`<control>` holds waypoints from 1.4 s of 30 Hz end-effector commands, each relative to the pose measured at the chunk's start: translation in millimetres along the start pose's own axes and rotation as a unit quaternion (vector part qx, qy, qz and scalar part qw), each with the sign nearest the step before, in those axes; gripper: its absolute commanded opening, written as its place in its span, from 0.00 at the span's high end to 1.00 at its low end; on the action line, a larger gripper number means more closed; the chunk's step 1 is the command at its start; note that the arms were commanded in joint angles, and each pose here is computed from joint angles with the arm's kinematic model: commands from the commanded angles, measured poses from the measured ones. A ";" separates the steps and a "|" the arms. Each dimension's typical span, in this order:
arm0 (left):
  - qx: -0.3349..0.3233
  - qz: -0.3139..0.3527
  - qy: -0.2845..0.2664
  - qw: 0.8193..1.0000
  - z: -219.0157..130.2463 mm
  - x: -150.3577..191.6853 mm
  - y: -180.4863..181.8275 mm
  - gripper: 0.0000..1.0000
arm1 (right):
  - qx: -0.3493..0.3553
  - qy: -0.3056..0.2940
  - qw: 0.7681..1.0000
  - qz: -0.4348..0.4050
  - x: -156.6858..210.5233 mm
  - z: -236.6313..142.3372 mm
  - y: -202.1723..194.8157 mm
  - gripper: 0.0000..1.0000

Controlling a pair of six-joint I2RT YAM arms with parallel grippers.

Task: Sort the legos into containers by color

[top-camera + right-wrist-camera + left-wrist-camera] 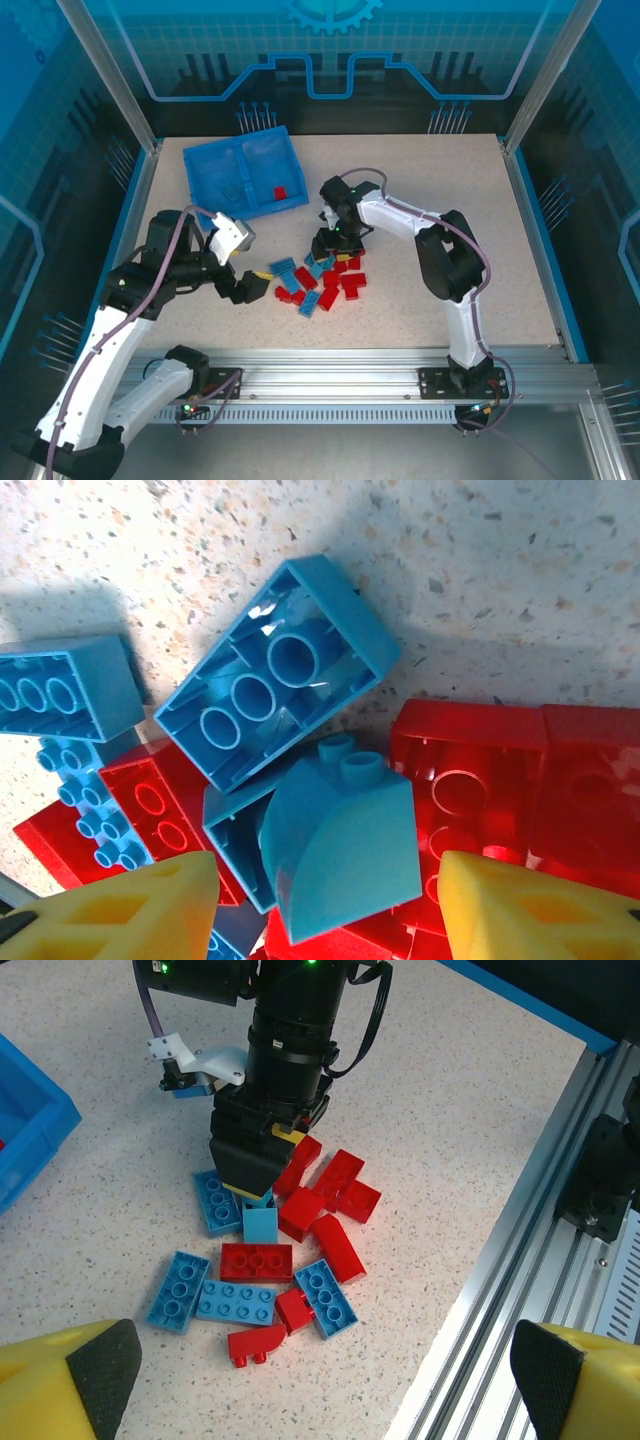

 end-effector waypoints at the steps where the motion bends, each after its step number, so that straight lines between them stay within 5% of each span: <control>1: 0.008 0.021 -0.015 1.000 2.1 -3.5 -2.3 0.01 | -0.004 0.030 1.000 0.008 7.8 6.8 5.0 0.44; 15: -0.004 0.017 -0.011 1.000 8.7 -1.4 5.5 0.01 | -0.013 0.009 1.000 -0.001 2.3 -1.6 12.3 0.62; 28: -0.178 -0.067 -0.032 0.981 -3.7 -11.7 59.6 0.01 | -0.047 -0.109 0.989 -0.084 -11.3 -97.9 56.5 0.61; 34: -0.328 -0.262 -0.047 0.906 -37.0 -11.9 101.4 0.01 | -0.086 -0.169 0.969 -0.160 -27.1 -130.6 109.9 0.60; 42: -0.437 -0.516 -0.050 0.735 -88.6 17.1 121.0 0.01 | -0.126 -0.208 0.947 -0.208 -60.1 -119.4 178.3 0.59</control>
Point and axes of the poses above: each hand's point on the last joint's axis, 136 mm out from that joint toward the fingers, its own z axis out along the fingers, its own y axis along the line the jaws close on, x = y × z, the point moved 2 cm from there along -z, back along the fingers, and after that the axes turned 8 degrees about z, right-handed, at the moved point
